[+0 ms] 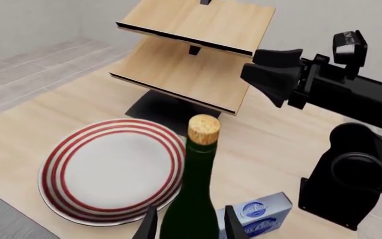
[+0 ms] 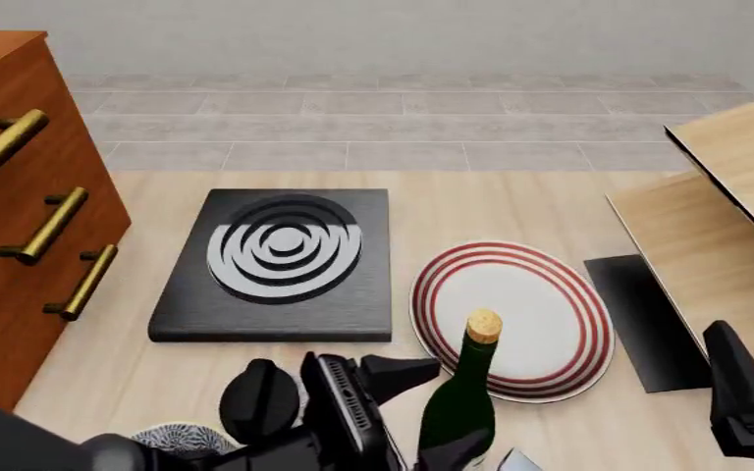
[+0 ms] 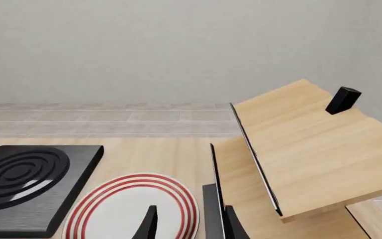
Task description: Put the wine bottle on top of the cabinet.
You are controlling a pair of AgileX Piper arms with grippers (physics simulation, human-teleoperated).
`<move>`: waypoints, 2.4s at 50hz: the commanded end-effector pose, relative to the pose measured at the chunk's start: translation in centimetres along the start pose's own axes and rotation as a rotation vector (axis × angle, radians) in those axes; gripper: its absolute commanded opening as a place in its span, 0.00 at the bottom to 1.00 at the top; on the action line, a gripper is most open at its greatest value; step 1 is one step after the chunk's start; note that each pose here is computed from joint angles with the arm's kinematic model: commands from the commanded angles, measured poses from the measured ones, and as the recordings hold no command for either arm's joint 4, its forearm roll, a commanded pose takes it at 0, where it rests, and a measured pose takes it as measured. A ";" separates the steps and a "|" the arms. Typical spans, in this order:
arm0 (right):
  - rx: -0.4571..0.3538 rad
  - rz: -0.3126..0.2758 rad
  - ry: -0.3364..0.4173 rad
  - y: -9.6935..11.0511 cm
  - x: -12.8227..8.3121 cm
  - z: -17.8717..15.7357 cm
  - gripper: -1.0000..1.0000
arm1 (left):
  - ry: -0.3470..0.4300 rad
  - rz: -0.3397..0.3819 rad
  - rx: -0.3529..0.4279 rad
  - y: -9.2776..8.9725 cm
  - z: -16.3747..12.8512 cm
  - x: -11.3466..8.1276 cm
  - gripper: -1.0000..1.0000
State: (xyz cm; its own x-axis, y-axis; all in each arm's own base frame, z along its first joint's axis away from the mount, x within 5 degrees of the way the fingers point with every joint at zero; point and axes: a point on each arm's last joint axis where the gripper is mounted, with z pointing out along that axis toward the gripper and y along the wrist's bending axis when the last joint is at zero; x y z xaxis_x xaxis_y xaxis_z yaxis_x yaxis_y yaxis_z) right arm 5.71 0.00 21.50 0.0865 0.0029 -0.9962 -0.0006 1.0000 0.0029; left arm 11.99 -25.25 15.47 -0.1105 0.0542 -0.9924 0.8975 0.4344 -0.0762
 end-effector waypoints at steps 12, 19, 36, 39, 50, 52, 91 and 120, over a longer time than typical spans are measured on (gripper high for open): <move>0.000 0.000 0.000 0.0 0.0 0.0 1.00 | 0.011 -0.009 -0.001 0.1 1.3 0.9 1.00; 0.000 0.000 0.000 0.0 0.0 0.0 1.00 | 0.025 -0.018 -0.012 0.4 1.6 1.8 1.00; 0.000 0.000 0.000 0.0 0.0 0.0 1.00 | 0.006 -0.010 -0.033 1.0 0.6 0.6 0.00; 0.000 0.000 0.000 0.0 0.0 0.0 1.00 | 0.002 -0.001 -0.037 1.1 0.3 0.3 0.00; 0.000 0.000 0.000 0.0 0.0 0.0 1.00 | -0.018 0.030 -0.068 1.8 -0.9 -1.3 0.00; 0.000 0.000 0.000 0.0 0.0 0.0 1.00 | -0.025 0.034 -0.071 1.8 -1.2 -1.7 0.00; 0.000 0.000 0.000 0.0 0.0 0.0 1.00 | -0.114 0.067 -0.108 2.0 -6.0 -7.6 0.00; 0.000 0.000 0.000 0.0 0.0 0.0 1.00 | -0.189 0.097 -0.177 2.2 -11.8 -12.8 0.00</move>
State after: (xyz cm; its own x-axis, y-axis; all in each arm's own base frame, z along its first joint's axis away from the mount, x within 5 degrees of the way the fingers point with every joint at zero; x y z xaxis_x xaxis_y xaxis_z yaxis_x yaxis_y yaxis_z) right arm 5.71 0.00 21.50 0.0865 0.0029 -0.9962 -0.0006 1.0000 0.0029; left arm 11.05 -16.02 27.05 0.0286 -0.0448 -0.9986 0.8234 0.5674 -0.0018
